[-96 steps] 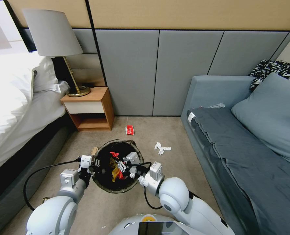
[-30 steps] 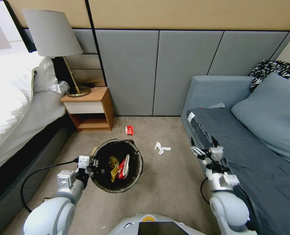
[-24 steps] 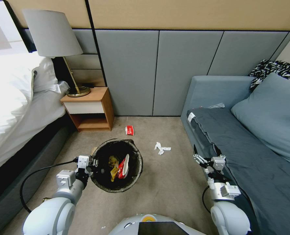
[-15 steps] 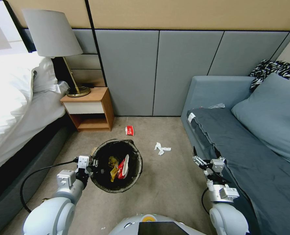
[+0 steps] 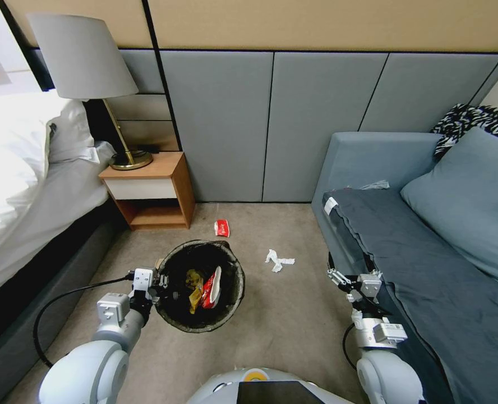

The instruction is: Pick up the trash bin, then pick up the garbage from the floor and place it into the trash bin.

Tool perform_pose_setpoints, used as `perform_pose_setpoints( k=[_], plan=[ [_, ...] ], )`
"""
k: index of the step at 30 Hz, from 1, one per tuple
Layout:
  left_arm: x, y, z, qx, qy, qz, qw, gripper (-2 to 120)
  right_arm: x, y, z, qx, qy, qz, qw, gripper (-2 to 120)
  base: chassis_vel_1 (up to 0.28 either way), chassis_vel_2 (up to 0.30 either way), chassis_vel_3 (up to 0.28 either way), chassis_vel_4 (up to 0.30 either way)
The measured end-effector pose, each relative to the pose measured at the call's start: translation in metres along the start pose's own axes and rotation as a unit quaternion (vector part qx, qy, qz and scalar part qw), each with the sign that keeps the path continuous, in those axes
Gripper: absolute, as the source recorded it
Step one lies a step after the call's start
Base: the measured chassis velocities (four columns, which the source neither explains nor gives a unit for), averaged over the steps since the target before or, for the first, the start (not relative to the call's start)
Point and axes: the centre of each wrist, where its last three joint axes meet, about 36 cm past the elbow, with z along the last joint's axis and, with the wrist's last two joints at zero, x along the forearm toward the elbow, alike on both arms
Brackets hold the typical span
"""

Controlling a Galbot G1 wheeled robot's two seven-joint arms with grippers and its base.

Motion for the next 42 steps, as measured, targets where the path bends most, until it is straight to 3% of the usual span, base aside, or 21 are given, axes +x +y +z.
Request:
perform_pose_setpoints(
  k=[42],
  plan=[
    [0.0003,-0.0045,0.0023,-0.004,0.005,-0.003,1.0000,1,0.0054,0.0028,0.0099,-0.004,0.002,-0.005,1.000,100,-0.069,0.066,0.068,-0.067]
  ],
)
